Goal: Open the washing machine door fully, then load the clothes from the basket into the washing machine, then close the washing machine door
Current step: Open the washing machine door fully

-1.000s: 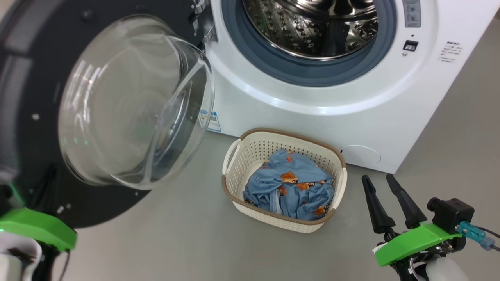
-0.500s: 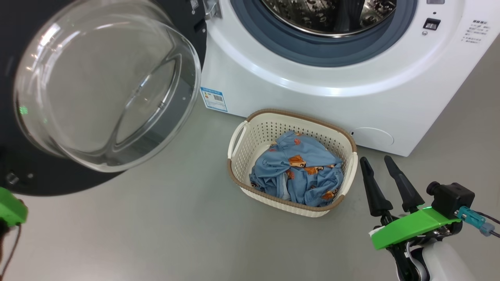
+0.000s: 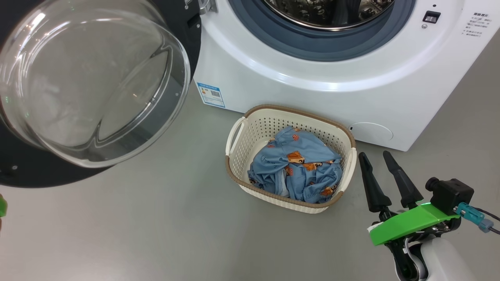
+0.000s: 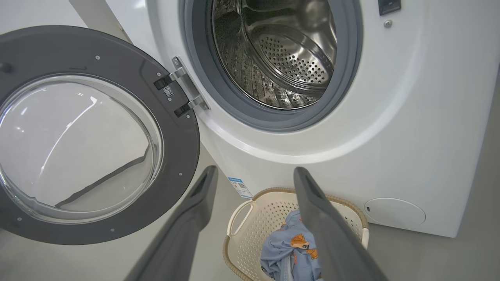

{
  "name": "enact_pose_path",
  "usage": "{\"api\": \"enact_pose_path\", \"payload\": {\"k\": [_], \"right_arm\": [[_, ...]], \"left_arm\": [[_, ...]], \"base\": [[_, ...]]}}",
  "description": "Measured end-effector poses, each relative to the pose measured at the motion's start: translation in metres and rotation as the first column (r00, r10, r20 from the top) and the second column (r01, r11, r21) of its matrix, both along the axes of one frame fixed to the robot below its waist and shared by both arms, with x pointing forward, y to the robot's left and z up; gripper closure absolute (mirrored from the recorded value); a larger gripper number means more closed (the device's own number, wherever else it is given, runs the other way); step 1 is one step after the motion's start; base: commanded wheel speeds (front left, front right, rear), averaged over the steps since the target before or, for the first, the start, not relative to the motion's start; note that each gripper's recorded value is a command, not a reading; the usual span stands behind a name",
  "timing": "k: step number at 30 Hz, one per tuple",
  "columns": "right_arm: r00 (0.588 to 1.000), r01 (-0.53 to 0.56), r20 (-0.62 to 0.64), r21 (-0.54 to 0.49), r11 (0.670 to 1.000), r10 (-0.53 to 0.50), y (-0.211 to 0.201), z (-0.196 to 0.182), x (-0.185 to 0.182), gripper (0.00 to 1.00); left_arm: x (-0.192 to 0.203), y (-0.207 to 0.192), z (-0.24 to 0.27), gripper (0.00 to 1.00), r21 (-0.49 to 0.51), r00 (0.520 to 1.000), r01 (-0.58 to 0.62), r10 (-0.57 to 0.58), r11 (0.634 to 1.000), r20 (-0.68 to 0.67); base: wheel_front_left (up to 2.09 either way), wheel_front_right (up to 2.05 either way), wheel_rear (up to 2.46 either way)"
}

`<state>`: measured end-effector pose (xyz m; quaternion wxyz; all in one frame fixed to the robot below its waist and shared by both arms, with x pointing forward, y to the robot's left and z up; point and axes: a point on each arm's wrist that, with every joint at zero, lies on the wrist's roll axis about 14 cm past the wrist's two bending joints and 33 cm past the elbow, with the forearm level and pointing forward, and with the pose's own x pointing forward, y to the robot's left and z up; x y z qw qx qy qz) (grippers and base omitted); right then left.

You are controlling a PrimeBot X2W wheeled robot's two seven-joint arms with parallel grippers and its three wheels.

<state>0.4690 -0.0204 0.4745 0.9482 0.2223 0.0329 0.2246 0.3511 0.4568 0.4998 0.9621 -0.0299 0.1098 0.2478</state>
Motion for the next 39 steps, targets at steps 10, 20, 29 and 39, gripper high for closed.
{"api": "enact_pose_path", "payload": {"k": [10,20,29,39], "right_arm": [[1.000,-0.002,0.018,0.001,1.000,0.002,0.001,0.008,-0.001,0.00],[0.999,0.000,0.046,-0.001,1.000,0.000,0.000,0.021,-0.005,0.00],[0.999,0.008,0.053,-0.004,1.000,-0.008,-0.005,0.026,-0.013,0.00],[0.998,0.021,0.062,-0.017,1.000,-0.020,-0.014,0.031,-0.028,0.00]], "left_arm": [[-0.002,-0.007,0.001,1.00,-0.025,0.999,0.013,-0.012,1.000,0.032],[-0.006,-0.013,0.012,1.00,-0.025,0.995,0.041,-0.038,0.999,0.091],[-0.014,-0.026,0.013,0.53,-0.040,0.987,0.075,-0.069,0.996,0.144],[-0.013,-0.057,0.019,0.00,-0.052,0.966,0.143,-0.128,0.988,0.224]], "base": [[0.00,0.00,0.00],[0.00,0.00,0.00],[0.00,0.00,0.00],[0.00,0.00,0.00]]}}
